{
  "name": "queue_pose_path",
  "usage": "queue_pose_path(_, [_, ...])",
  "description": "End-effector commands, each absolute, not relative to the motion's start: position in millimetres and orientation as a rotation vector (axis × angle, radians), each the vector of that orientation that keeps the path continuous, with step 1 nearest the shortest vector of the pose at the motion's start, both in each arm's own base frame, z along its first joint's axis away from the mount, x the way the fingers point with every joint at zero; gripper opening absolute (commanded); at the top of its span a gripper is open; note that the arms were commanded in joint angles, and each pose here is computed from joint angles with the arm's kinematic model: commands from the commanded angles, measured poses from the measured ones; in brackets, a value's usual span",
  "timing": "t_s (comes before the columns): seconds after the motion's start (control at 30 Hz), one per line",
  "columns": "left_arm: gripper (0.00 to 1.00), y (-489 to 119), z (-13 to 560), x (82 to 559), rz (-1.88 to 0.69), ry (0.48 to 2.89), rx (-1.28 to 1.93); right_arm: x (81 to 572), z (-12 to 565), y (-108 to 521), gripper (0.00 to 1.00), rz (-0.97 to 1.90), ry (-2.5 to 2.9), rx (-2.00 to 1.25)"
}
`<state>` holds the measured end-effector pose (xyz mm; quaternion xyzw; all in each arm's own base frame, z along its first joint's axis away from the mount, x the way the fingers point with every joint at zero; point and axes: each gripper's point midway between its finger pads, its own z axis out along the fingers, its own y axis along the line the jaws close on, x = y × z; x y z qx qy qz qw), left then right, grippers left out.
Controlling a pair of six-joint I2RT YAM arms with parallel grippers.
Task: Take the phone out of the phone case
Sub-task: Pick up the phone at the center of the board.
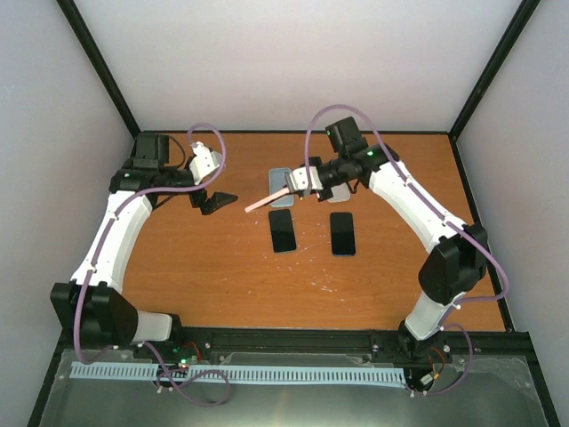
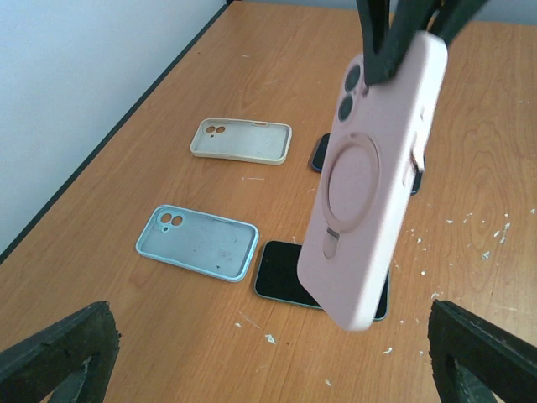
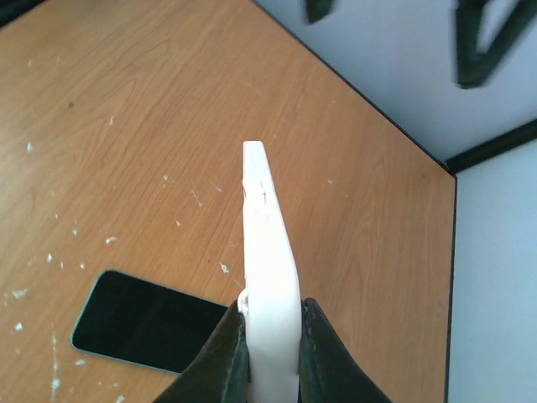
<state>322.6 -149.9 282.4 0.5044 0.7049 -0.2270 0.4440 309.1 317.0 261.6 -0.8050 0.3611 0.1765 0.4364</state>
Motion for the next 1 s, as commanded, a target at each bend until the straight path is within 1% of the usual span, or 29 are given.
queue_pose_path(0.0, [1.00, -164, 283, 318, -0.644, 1.706, 1.275, 313, 292, 311, 0.03, 0.683, 1.164, -1.828])
queue_pose_path(0.1, [0.99, -182, 263, 312, -0.676, 1.723, 1.363, 318, 293, 306, 0.03, 0.786, 1.294, -1.775])
queue_pose_path(0.13, [0.97, -187, 261, 311, -0.688, 1.725, 1.373, 318, 295, 305, 0.03, 0.831, 1.334, -1.760])
queue_pose_path(0.33, [0.77, -209, 250, 322, -0.729, 1.723, 1.414, 309, 293, 302, 0.03, 0.962, 1.431, -1.759])
queue_pose_path(0.43, [0.67, -221, 245, 320, -0.764, 1.713, 1.459, 307, 293, 301, 0.03, 0.987, 1.455, -1.751])
queue_pose_path(0.5, [0.58, -227, 240, 318, -0.779, 1.711, 1.480, 309, 294, 302, 0.03, 0.992, 1.467, -1.743])
queue_pose_path(0.57, [0.52, -232, 238, 316, -0.799, 1.708, 1.492, 311, 295, 303, 0.03, 0.997, 1.483, -1.736])
queue_pose_path(0.63, [0.49, -237, 237, 314, -0.816, 1.704, 1.505, 313, 295, 304, 0.03, 1.006, 1.500, -1.729])
queue_pose_path(0.8, [0.49, -247, 233, 308, -0.848, 1.696, 1.531, 313, 294, 304, 0.03, 1.035, 1.526, -1.733])
queue_pose_path(0.87, [0.41, -251, 229, 308, -0.844, 1.703, 1.545, 313, 298, 304, 0.03, 1.035, 1.518, -1.736])
queue_pose_path(0.97, [0.23, -254, 231, 311, -0.861, 1.712, 1.531, 316, 299, 304, 0.03, 1.021, 1.530, -1.729])
